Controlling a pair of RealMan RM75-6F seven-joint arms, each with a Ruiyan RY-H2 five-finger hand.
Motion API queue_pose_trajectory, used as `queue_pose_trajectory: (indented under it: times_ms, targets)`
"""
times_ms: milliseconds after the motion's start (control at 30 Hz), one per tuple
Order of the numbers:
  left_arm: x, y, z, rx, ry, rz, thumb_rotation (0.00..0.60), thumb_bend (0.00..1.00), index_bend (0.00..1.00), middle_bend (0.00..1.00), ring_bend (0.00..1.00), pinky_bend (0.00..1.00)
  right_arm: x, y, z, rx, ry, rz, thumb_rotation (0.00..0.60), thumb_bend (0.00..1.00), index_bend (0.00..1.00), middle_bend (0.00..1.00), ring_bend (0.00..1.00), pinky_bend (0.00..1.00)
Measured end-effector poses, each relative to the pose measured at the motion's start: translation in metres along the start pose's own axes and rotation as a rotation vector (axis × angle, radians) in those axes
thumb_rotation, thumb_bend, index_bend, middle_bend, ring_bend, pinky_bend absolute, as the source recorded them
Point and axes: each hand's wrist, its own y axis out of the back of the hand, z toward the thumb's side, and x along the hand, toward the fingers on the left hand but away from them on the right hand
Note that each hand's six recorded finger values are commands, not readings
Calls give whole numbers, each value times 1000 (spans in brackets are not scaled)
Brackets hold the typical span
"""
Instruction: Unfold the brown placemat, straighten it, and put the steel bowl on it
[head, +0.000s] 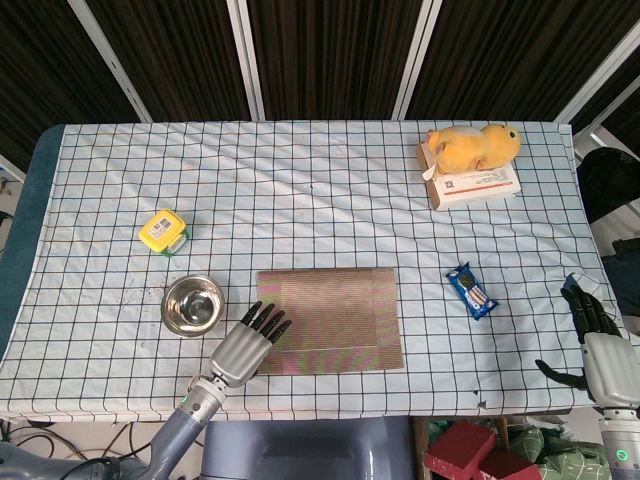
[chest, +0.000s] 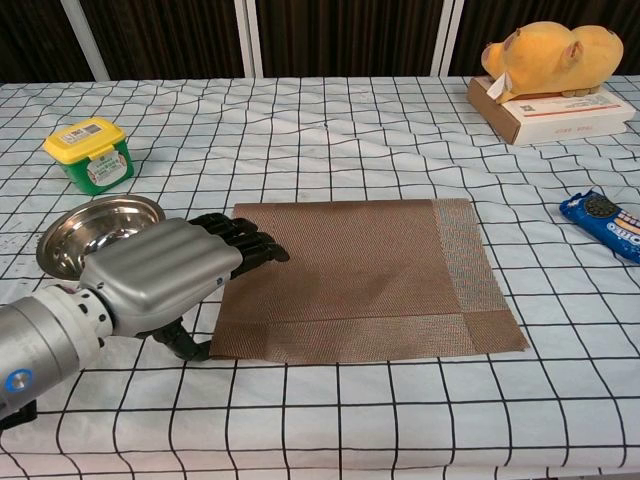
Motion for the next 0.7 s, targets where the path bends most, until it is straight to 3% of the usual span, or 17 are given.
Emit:
queue_pose_trajectory:
  times_ms: [700]
  targets:
    - [-1, 3, 1, -14, -7, 1, 600, 39, 124, 101, 0, 90, 0, 0, 0, 0, 0, -1, 600, 75, 0, 0, 0, 160]
